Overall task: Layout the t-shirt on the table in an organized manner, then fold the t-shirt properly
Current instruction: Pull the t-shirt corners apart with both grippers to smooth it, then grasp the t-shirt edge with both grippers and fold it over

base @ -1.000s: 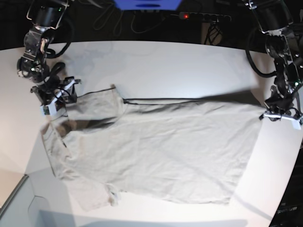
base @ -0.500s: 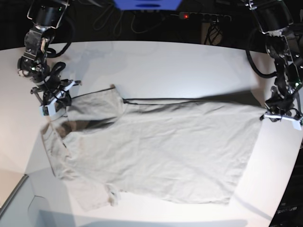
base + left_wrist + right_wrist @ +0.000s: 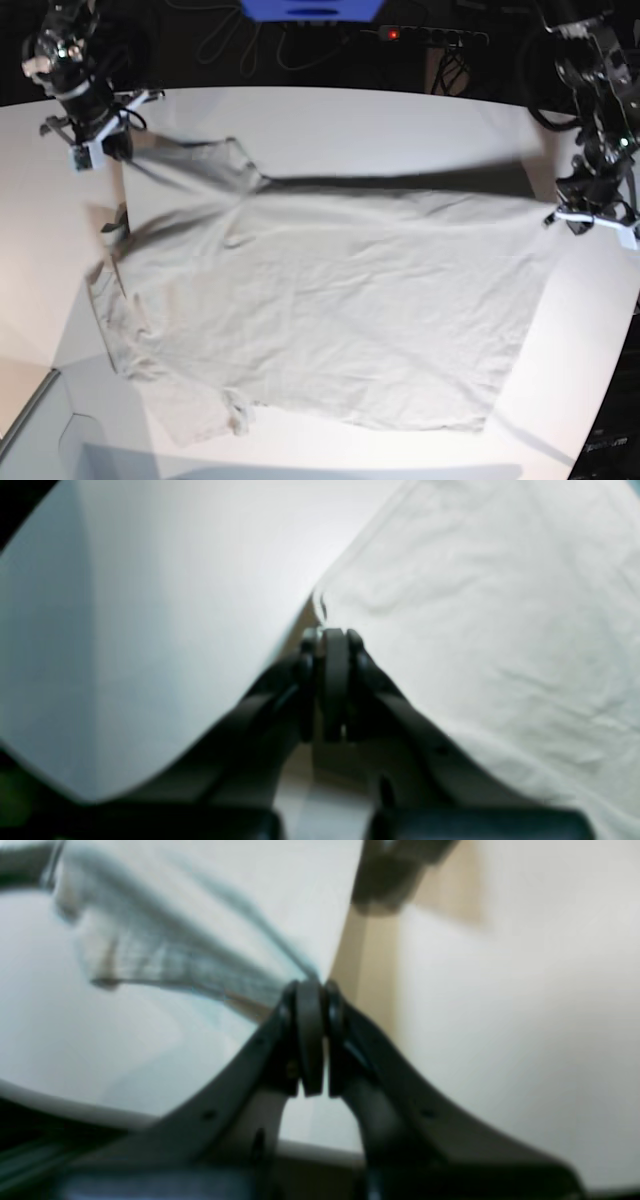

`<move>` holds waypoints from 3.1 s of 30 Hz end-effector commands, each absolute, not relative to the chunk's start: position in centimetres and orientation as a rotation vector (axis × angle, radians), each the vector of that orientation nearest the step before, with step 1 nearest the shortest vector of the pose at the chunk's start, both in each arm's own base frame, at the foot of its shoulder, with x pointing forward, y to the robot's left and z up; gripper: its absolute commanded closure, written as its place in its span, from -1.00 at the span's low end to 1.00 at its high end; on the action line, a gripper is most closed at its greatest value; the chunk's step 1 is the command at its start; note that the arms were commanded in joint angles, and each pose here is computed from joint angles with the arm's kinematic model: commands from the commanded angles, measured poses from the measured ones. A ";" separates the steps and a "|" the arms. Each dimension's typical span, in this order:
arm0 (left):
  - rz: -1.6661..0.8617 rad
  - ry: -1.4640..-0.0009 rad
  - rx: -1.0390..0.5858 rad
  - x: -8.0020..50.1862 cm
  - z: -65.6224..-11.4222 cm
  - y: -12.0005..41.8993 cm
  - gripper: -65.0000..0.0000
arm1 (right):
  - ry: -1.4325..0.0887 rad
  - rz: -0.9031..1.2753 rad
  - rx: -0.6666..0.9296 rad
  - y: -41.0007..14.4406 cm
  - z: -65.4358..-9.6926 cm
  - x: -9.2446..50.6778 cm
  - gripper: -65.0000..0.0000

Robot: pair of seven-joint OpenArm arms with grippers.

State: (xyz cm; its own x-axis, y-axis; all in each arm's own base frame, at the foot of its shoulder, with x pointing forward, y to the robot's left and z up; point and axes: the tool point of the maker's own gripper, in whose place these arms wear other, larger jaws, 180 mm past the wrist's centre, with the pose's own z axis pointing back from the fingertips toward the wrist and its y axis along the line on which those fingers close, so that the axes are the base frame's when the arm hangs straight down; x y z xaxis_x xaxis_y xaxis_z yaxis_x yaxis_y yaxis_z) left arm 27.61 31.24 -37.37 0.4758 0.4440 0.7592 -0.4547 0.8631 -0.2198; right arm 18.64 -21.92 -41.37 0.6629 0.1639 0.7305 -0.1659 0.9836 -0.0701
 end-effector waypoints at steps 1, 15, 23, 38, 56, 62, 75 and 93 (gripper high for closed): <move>0.545 -0.974 0.026 27.6 -35.9 31.7 1.00 | -0.881 0.192 0.002 -21.8 -39.7 18.7 1.00; 0.621 -0.928 0.042 23.9 -37.4 31.7 1.00 | -0.787 0.093 -0.013 -20.5 -37.7 9.8 1.00; 0.658 -0.883 0.013 23.2 -39.4 30.7 1.00 | -0.754 0.039 0.031 -20.2 -37.6 7.0 1.00; 0.648 -0.800 0.054 19.5 -41.1 31.2 1.00 | -0.814 0.038 0.031 -20.3 -36.8 7.5 1.00; 0.618 -1.004 0.027 25.5 -35.3 31.1 1.00 | -1.188 -0.041 -0.005 -22.8 -31.1 17.0 1.00; 0.628 -1.093 -0.009 29.2 -32.8 31.1 1.00 | -1.205 0.002 -0.072 -23.5 -31.4 22.4 1.00; 0.694 -1.080 -0.096 34.4 -33.9 31.2 1.00 | -1.177 -0.001 -0.068 -23.6 -33.9 31.6 1.00; 0.626 -1.004 -0.110 38.1 -35.8 31.2 0.99 | -1.142 0.059 0.024 -22.9 -35.4 39.3 1.00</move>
